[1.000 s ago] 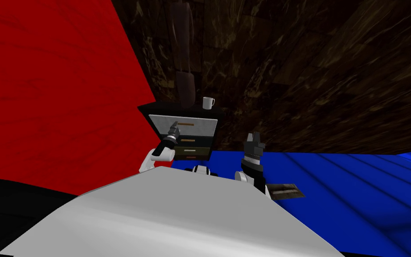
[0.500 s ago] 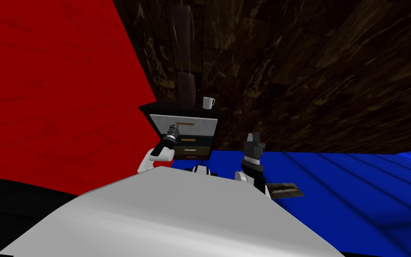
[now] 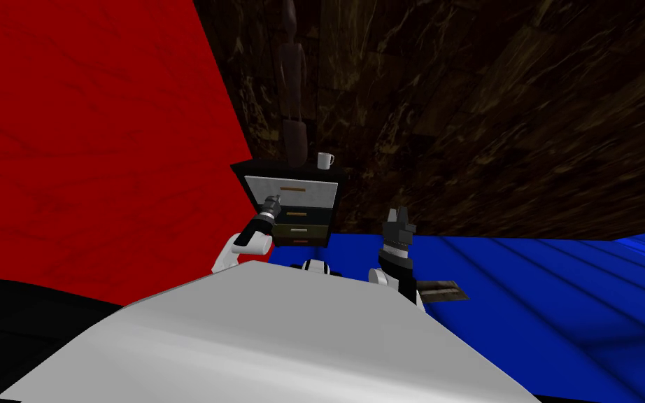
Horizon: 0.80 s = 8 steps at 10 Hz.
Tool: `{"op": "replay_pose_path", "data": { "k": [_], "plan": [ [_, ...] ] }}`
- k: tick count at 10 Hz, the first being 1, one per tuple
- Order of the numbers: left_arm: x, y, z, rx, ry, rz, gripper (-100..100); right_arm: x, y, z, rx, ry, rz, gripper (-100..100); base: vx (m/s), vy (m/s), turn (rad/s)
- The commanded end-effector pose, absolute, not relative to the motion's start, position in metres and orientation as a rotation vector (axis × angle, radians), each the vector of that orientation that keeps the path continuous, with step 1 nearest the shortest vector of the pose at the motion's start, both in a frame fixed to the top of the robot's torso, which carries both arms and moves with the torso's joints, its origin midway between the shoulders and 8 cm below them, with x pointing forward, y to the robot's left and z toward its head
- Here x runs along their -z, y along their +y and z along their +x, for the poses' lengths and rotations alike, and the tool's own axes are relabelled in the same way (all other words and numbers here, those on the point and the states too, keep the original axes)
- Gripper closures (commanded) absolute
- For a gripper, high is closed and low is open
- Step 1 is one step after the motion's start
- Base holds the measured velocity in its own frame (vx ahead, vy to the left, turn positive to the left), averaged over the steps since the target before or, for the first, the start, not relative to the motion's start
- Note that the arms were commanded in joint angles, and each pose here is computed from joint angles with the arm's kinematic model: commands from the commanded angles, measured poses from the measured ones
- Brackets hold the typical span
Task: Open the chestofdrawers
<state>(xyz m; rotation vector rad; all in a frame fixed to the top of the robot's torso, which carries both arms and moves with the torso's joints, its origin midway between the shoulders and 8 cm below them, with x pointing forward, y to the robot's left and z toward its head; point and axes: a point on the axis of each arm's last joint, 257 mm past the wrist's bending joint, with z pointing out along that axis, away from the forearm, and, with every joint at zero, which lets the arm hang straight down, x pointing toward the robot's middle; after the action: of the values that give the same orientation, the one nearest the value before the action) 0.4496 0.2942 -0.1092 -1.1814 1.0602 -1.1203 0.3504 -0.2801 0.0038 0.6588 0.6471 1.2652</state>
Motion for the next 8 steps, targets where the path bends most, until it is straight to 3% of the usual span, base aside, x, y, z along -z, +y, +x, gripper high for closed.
{"op": "replay_pose_path", "data": {
  "k": [1, 3, 8],
  "plan": [
    [0.1066, 0.2973, 0.4497, 1.093, 1.102, -1.134, -100, -0.0037, -0.2801, 0.3504, -1.265, 0.647, 0.659, 0, 0.036, 0.004, -0.003],
    [0.1037, 0.2992, 0.4492, 1.077, 1.124, -1.108, -100, -0.0037, -0.2801, 0.3504, -1.265, 0.647, 0.659, 0, 0.053, 0.012, -0.006],
    [0.1013, 0.2998, 0.4472, 1.092, 1.084, -1.175, -100, -0.0037, -0.2801, 0.3503, -1.265, 0.647, 0.659, 0, 0.143, 0.015, -0.015]
  ]
}}
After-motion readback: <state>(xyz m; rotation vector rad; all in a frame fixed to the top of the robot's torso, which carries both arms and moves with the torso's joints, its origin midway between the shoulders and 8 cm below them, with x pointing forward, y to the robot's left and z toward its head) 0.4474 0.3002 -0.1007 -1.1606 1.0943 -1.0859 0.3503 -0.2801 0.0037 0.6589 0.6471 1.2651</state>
